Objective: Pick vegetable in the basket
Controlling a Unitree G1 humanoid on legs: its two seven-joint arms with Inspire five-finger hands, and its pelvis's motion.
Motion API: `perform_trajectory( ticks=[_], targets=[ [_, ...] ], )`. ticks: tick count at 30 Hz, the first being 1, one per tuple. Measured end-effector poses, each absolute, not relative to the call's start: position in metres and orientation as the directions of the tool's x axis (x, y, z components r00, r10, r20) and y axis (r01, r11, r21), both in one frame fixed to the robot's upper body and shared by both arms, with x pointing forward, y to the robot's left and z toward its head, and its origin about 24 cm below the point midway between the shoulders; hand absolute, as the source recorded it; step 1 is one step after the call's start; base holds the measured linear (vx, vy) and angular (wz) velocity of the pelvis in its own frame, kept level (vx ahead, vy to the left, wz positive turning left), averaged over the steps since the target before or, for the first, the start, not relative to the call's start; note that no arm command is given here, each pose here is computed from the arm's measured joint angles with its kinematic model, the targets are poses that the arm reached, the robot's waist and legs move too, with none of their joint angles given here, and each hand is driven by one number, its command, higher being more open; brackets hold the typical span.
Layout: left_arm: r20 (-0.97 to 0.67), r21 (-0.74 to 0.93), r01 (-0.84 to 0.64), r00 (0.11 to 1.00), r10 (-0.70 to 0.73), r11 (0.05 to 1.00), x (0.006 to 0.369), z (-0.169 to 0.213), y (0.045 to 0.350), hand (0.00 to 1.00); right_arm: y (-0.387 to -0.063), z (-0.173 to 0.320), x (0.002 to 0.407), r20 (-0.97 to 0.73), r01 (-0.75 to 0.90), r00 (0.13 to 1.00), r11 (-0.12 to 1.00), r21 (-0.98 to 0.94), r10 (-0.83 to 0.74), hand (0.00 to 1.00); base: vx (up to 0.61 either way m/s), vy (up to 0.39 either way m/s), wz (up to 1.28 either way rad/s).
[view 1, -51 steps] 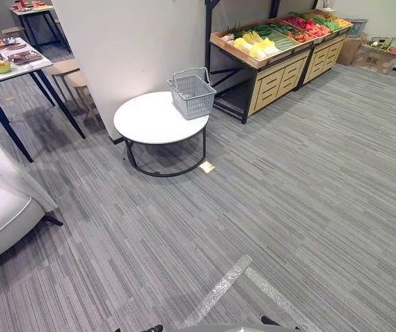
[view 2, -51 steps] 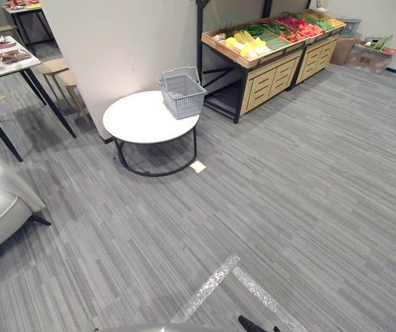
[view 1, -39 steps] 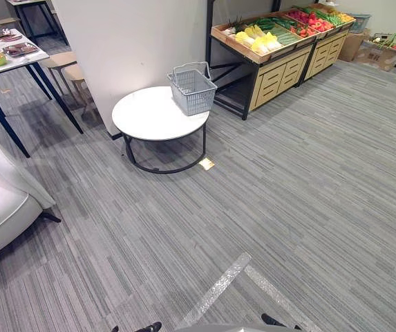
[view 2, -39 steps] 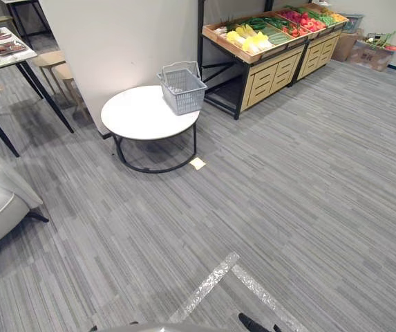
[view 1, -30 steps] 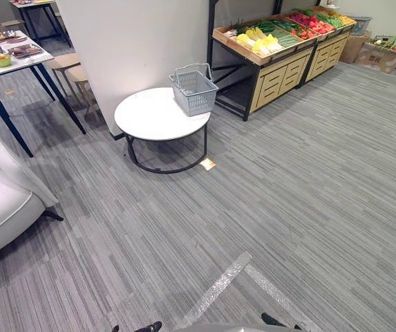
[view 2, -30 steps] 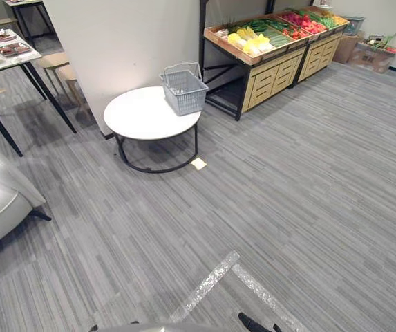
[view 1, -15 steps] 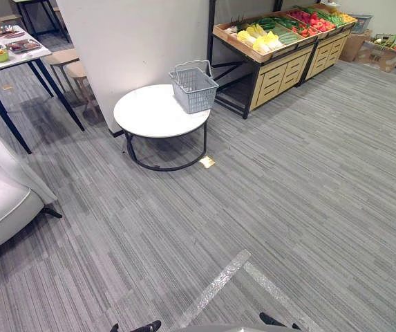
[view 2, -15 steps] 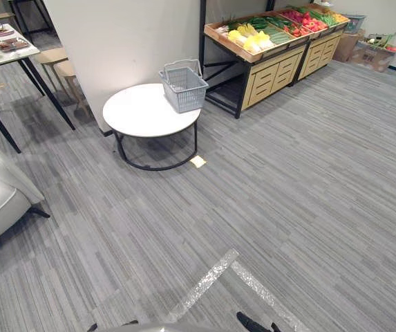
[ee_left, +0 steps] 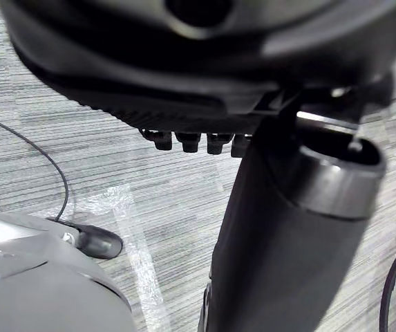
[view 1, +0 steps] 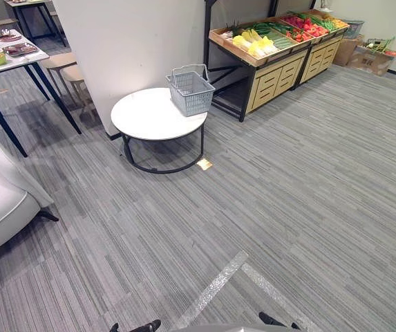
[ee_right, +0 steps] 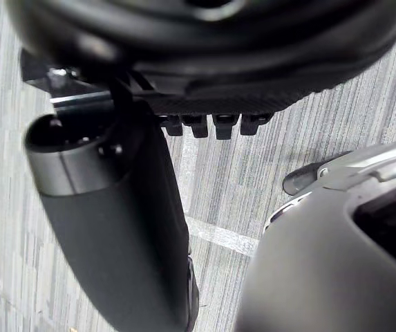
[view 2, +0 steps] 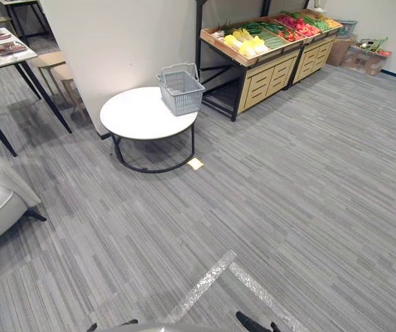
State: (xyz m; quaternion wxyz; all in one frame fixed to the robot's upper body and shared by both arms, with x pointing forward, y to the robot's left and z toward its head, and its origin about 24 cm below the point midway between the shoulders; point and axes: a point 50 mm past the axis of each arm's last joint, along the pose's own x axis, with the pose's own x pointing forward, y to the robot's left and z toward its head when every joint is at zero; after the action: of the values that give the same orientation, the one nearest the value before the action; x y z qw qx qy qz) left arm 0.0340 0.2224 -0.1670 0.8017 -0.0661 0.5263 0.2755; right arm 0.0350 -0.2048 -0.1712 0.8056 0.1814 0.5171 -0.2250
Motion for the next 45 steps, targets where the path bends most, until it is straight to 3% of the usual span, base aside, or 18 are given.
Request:
perform_trajectory(
  ticks=[7, 13, 16, 22, 30, 45],
  targets=[
    [-0.882, 0.109, -0.482, 0.357, 0.308, 0.869, 0.038, -0.166, 0.222, 1.00, -0.205, -0.169, 0.037, -0.894, 0.541, 0.414, 0.836, 0.092, -0.169, 1.00, 0.00, -0.006, 0.00],
    [-0.852, 0.010, -0.463, 0.461, 0.250, 0.886, 0.052, -0.161, 0.224, 1.00, -0.210, -0.166, 0.046, -0.870, 0.526, 0.461, 0.843, 0.109, -0.176, 1.00, 0.00, 0.000, 0.00],
    [-0.816, -0.083, -0.438, 0.545, 0.191, 0.895, 0.068, -0.156, 0.221, 1.00, -0.212, -0.160, 0.065, -0.820, 0.470, 0.545, 0.873, 0.127, -0.174, 1.00, -0.05, -0.019, -0.02],
    [-0.781, -0.146, -0.399, 0.608, 0.142, 0.905, 0.080, -0.152, 0.219, 1.00, -0.218, -0.145, 0.094, -0.696, 0.380, 0.689, 0.919, 0.109, -0.202, 1.00, -0.05, -0.016, 0.00],
    [-0.775, -0.124, -0.416, 0.607, 0.174, 0.901, 0.080, -0.150, 0.220, 1.00, -0.224, -0.134, 0.108, -0.630, 0.301, 0.757, 0.948, 0.099, -0.174, 1.00, -0.01, -0.003, 0.00],
    [-0.791, 0.040, -0.625, 0.457, 0.407, 0.780, 0.062, -0.151, 0.235, 1.00, -0.224, -0.141, 0.083, -0.681, 0.346, 0.708, 0.933, 0.103, -0.187, 1.00, -0.06, -0.017, 0.03]
  ],
)
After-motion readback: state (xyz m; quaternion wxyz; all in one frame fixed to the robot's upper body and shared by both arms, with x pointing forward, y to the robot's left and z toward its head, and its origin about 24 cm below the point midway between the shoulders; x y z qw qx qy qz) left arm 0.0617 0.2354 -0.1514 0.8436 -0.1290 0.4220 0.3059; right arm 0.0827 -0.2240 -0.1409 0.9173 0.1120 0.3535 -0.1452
